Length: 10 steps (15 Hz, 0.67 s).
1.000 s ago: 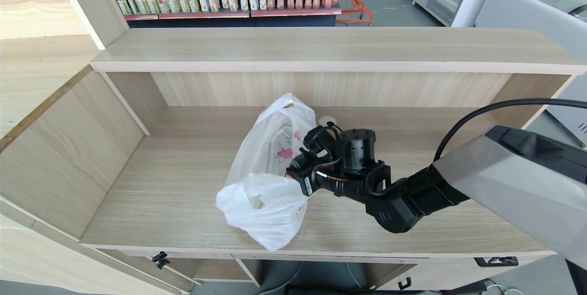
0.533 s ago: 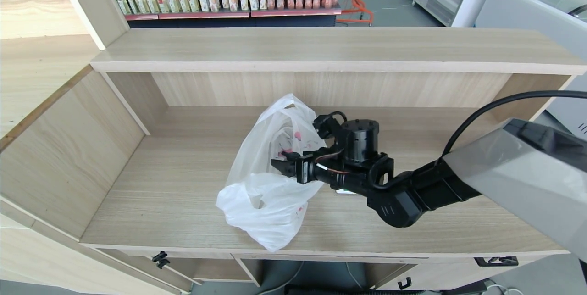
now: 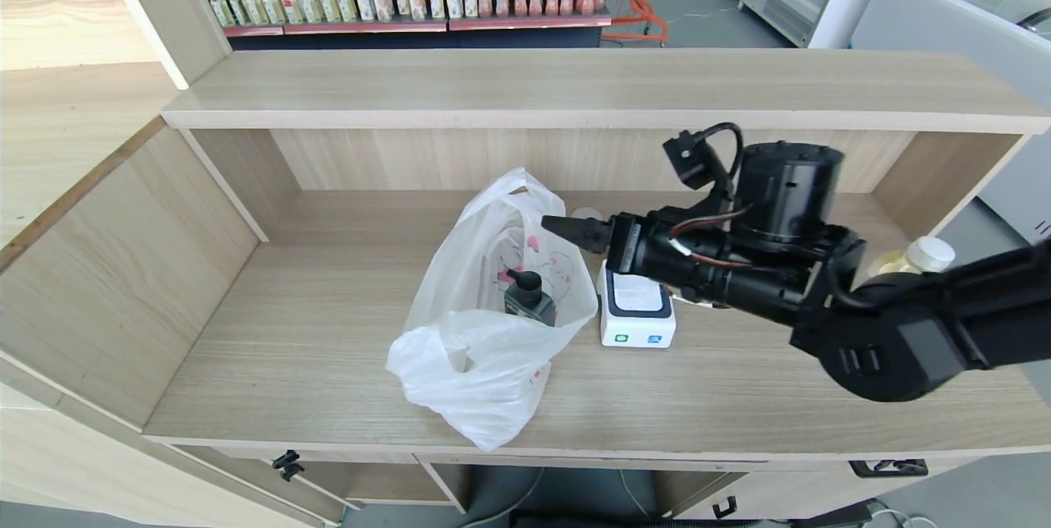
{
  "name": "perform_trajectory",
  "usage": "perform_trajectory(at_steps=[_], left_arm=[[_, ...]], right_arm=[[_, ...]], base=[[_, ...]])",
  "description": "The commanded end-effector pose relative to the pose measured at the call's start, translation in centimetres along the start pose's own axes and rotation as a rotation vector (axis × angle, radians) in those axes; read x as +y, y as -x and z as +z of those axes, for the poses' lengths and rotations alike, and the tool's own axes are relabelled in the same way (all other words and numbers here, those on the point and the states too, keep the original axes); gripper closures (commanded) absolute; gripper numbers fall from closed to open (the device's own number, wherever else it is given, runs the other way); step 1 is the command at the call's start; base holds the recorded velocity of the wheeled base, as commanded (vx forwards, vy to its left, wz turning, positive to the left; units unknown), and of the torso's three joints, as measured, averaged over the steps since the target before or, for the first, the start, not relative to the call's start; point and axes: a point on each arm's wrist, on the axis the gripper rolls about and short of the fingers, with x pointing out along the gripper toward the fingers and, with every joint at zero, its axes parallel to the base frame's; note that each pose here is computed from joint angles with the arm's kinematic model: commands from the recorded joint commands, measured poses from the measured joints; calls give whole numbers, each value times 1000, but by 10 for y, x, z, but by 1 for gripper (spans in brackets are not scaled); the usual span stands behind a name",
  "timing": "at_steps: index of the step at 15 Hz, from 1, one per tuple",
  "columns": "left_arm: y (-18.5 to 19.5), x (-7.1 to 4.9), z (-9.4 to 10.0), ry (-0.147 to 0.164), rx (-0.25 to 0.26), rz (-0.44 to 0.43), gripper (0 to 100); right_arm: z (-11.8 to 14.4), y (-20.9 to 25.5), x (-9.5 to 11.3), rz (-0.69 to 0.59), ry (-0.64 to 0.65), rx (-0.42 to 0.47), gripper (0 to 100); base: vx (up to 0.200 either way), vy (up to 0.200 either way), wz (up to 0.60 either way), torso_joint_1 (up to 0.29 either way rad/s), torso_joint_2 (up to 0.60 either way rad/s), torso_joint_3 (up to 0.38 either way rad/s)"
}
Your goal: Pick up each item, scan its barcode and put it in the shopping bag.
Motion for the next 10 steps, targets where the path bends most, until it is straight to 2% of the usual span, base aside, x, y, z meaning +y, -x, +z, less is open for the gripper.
perform_trajectory(at_steps=[1, 3, 4, 9, 10], left_arm=[[0, 0, 0, 0, 0, 1, 0], [0, 0, 0, 0, 0, 1, 0], [0, 0, 0, 0, 0, 1, 0], [0, 0, 0, 0, 0, 1, 0], [0, 0, 0, 0, 1, 1, 0]], right_arm=[[29, 90, 13, -45, 32, -67, 0], [19, 128, -10, -195, 184, -4, 0], [12, 143, -20, -250, 212, 9, 0], [-9, 172, -20, -300, 188, 41, 0], [-13, 176, -20, -315, 186, 46, 0]], base=[[0, 0, 0, 0, 0, 0], [0, 0, 0, 0, 0, 0], [0, 0, 0, 0, 0, 0], [0, 0, 0, 0, 0, 0], [-200, 0, 0, 2, 2, 2]])
